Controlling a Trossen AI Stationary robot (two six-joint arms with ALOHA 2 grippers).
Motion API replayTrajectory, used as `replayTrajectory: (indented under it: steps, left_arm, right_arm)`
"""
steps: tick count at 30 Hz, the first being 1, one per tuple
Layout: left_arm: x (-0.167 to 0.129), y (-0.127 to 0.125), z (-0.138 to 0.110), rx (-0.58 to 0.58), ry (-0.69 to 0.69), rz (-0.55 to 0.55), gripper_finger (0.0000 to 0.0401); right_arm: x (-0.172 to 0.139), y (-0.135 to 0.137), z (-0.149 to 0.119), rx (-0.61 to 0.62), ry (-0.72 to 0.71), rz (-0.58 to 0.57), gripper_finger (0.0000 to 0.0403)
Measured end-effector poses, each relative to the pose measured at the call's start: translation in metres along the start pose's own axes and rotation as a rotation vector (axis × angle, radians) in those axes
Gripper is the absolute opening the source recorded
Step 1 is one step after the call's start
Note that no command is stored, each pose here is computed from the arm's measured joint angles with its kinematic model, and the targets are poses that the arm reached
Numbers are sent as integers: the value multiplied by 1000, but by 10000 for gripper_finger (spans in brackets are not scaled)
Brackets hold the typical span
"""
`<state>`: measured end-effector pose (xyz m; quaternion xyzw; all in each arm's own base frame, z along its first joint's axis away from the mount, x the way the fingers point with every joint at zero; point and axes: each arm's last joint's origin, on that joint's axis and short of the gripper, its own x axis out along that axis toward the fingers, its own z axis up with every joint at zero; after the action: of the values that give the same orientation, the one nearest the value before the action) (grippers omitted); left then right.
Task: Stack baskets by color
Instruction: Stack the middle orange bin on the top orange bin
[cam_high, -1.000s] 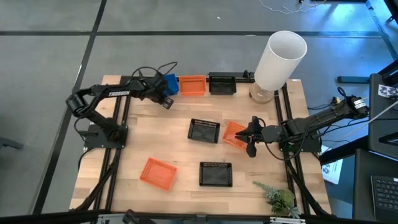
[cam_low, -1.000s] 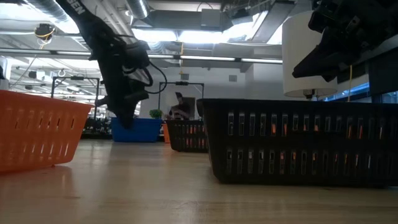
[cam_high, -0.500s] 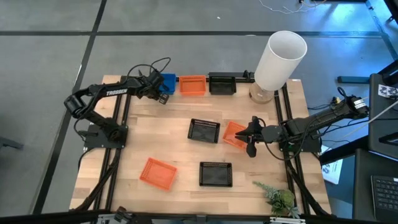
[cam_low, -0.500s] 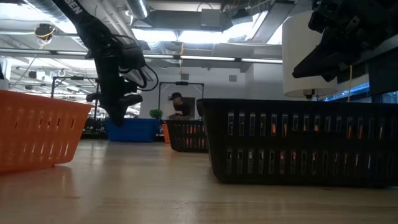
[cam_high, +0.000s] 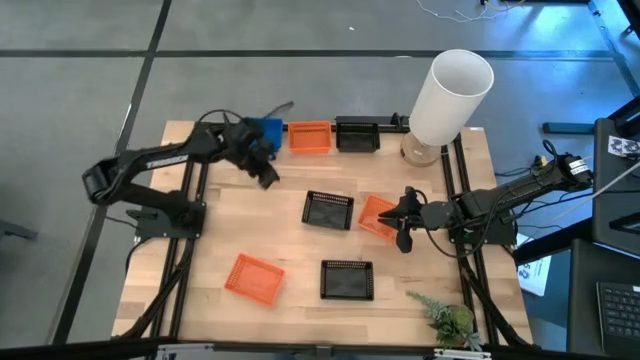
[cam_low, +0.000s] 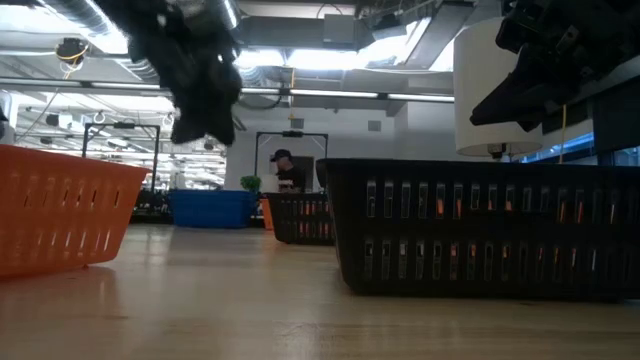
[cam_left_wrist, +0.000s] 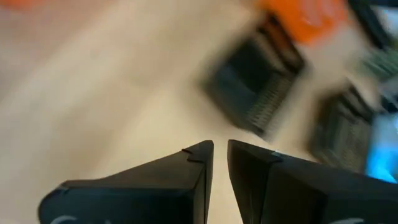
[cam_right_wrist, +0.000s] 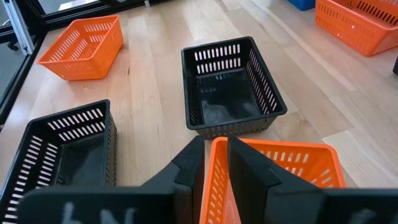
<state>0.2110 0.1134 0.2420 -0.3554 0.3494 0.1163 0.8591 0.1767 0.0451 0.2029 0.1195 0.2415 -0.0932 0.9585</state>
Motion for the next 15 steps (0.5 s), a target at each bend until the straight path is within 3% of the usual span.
replayTrajectory:
  steps: [7, 15]
  left_arm:
    - [-30, -52, -27, 102, -14, -125, 39]
    - [-50, -86, -56, 211, -23, -186, 39]
  right_arm:
    - [0, 0, 0, -3, 0, -1, 70]
    - [0, 0, 0, 20, -6, -7, 70]
